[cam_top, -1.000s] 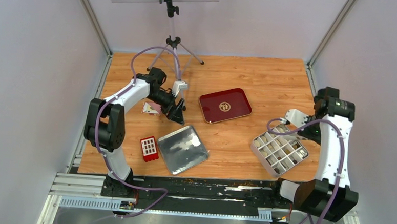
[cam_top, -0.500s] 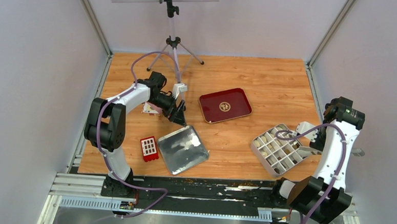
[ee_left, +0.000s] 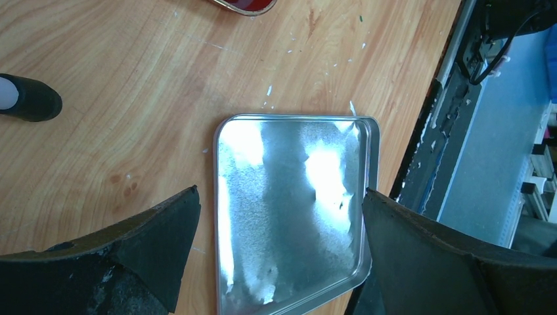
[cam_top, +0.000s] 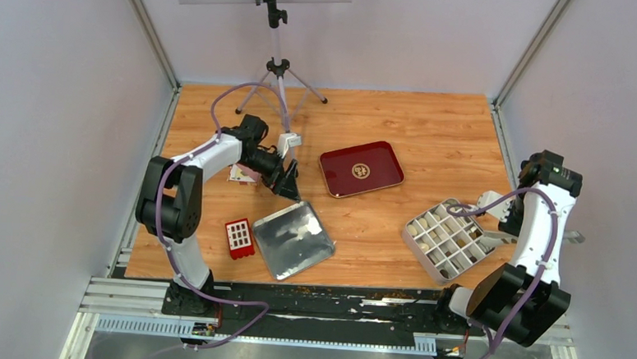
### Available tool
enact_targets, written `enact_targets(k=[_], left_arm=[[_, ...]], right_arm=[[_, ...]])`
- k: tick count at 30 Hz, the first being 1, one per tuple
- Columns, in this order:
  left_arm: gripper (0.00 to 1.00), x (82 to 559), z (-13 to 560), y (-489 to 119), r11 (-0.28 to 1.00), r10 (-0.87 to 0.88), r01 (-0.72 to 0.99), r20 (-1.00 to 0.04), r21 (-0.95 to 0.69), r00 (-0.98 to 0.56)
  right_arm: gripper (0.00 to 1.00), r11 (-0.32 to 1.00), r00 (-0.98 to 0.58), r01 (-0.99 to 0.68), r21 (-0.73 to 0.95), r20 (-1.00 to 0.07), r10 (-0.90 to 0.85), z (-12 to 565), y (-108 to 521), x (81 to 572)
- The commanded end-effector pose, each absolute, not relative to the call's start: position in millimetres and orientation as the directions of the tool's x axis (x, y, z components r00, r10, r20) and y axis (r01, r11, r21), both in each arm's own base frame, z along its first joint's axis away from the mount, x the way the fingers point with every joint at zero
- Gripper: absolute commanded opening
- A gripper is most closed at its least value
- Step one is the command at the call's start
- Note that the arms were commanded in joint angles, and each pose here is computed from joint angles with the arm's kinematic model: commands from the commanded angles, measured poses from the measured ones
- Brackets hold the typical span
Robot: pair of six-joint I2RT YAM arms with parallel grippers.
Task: Pack the chocolate
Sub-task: Place the fake chocolate in the packing box.
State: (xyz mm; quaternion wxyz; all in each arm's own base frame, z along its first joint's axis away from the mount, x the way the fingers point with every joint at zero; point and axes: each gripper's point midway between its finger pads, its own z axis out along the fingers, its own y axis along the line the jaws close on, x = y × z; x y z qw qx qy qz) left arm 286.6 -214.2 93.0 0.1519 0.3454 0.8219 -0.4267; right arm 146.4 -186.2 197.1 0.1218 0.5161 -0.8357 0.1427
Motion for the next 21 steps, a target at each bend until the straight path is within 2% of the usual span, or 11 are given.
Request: enact_targets(k=[1, 9, 21], left_arm=[[1.0, 291.8, 100.3, -220.5, 0.359, 0.439, 0.715, -0.568, -0.599, -0.696], [1.0, 294.6, 97.5, -222.6, 0.353, 0.436, 0.712, -0.566, -0.608, -0.7], [1.0, 293.6, 98.5, -223.5, 0.335, 0.443, 0.714, -0.566, -0.615, -0.695]], right_arm=[[0.17, 0.425, -0.439, -0.897, -0.125, 0.376, -0.816, 197.1, -191.4, 146.4], [0.25, 0.425, -0.437, -0.897, -0.121, 0.379, -0.816, 196.7, -192.4, 146.7], [0.28, 0.416, -0.427, -0.902, -0.117, 0.386, -0.817, 200.2, -196.9, 154.2]])
